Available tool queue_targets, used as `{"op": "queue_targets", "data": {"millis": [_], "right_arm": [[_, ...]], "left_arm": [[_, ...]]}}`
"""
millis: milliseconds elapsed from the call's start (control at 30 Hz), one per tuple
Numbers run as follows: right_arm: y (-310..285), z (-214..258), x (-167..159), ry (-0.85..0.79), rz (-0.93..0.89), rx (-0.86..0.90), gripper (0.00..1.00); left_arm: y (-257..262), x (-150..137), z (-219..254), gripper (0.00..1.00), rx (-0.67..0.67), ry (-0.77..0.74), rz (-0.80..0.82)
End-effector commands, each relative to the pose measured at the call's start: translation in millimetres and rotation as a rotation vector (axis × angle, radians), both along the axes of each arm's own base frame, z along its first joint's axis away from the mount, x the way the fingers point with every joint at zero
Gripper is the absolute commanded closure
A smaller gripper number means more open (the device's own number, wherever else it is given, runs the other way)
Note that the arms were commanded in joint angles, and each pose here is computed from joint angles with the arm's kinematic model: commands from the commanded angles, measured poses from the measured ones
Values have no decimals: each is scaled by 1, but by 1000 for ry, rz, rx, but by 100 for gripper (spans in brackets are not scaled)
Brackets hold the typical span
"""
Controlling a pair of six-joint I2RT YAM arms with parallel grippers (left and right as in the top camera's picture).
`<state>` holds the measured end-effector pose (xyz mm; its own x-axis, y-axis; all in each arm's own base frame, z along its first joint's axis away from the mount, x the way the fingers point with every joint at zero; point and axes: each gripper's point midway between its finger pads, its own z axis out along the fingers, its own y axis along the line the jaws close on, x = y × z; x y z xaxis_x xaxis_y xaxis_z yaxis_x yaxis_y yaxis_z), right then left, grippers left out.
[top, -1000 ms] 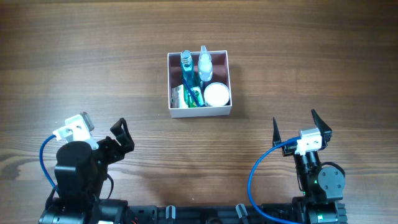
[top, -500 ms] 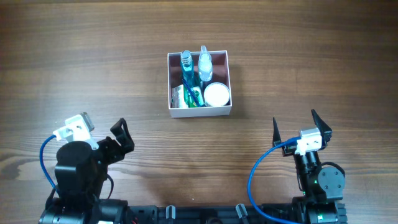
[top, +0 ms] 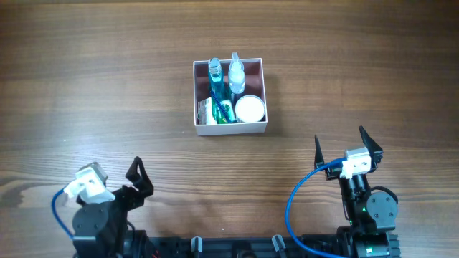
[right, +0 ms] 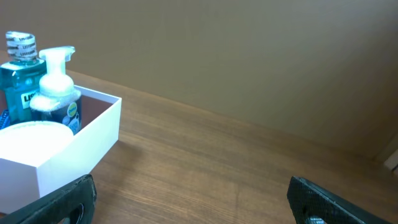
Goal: Pack container
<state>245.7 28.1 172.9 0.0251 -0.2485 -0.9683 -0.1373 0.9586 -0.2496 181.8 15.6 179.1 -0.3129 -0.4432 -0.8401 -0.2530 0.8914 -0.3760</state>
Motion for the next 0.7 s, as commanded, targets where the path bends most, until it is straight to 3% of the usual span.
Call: {"op": "queue_targets", "data": {"millis": [0, 133, 300, 667], "right_arm": [[-2, 0, 0, -2, -13, -9, 0], [-2, 0, 0, -2, -13, -9, 0], [-2, 0, 0, -2, -13, -9, 0], [-2, 0, 0, -2, -13, -9, 0]], "left_arm": [[-1, 18, -10, 0, 25, -62, -14], [-18, 44, 1, 0, 156, -217, -153], [-21, 59, -5, 0, 198, -317, -168], [-29, 64, -22, 0, 215, -323, -213]]}}
